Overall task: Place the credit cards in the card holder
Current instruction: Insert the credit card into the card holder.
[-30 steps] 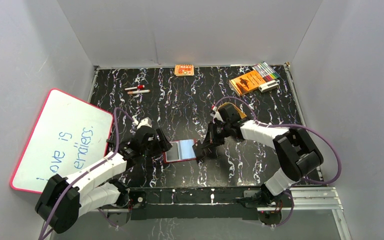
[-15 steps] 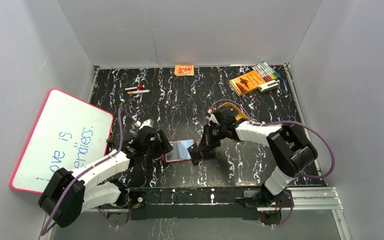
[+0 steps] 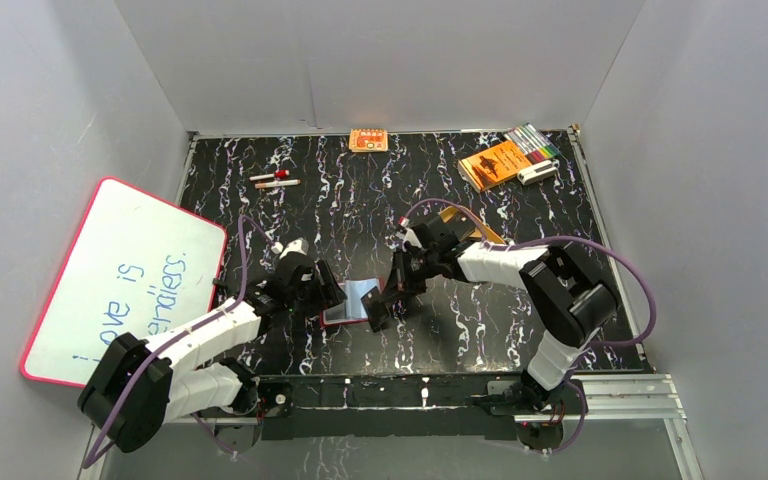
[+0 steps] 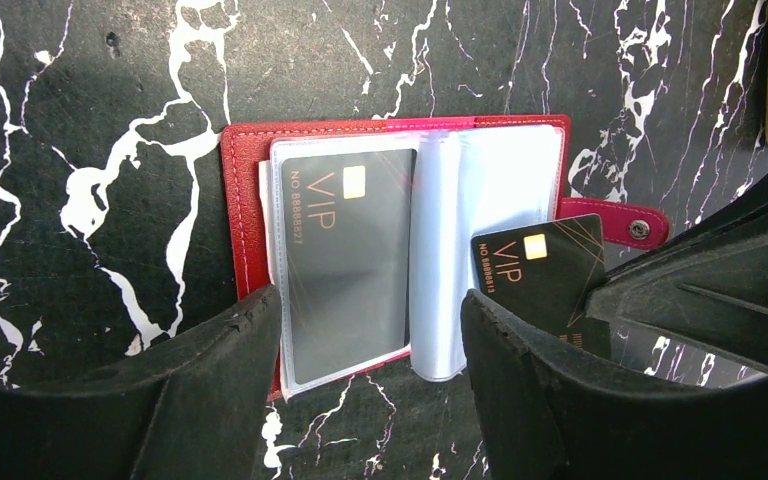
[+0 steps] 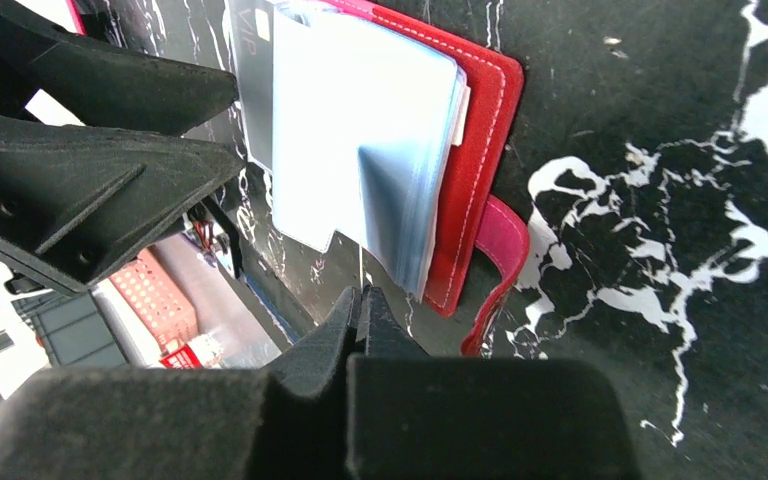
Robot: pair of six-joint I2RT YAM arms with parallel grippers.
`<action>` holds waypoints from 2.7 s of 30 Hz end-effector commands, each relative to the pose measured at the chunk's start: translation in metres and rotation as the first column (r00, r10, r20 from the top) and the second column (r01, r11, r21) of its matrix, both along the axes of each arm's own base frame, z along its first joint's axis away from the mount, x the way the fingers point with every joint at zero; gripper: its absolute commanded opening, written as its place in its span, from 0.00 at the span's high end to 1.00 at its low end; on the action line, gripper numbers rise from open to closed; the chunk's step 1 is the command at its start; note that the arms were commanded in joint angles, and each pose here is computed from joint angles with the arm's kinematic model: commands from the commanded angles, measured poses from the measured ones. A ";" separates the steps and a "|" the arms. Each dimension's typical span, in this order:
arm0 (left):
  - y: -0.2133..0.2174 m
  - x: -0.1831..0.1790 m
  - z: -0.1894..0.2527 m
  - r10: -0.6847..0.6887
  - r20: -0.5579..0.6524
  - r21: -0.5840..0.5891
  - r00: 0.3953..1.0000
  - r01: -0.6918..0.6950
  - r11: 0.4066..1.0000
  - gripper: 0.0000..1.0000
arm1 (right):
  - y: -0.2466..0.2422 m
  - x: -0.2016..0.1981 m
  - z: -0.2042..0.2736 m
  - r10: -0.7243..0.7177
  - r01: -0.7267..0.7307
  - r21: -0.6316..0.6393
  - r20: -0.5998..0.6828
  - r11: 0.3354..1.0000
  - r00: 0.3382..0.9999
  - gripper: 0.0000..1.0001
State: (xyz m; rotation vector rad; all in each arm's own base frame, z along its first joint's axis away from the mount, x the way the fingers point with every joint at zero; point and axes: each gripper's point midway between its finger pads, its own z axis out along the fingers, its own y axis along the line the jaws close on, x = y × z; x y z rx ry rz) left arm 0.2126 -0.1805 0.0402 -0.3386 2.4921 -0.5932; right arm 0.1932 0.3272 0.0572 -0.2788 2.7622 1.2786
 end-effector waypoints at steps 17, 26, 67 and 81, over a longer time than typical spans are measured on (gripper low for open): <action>0.011 0.001 0.007 0.026 0.028 0.032 0.999 -0.027 0.999 0.38 | 0.047 0.005 0.024 0.036 -0.040 0.129 0.034 0.991 0.999 1.00; 0.014 0.002 0.016 0.039 0.048 0.032 0.998 -0.041 0.999 0.38 | 0.062 0.000 0.022 0.063 -0.067 0.139 0.029 0.988 0.998 1.00; 0.010 0.035 -0.016 0.076 -0.055 0.214 0.996 -0.062 0.975 0.89 | 0.040 0.002 0.049 0.019 -0.035 0.095 0.165 0.995 0.986 1.00; 0.013 0.034 -0.009 0.087 -0.036 0.202 0.996 -0.078 0.976 0.89 | 0.033 0.005 0.015 -0.019 0.017 0.047 0.047 0.999 0.999 1.00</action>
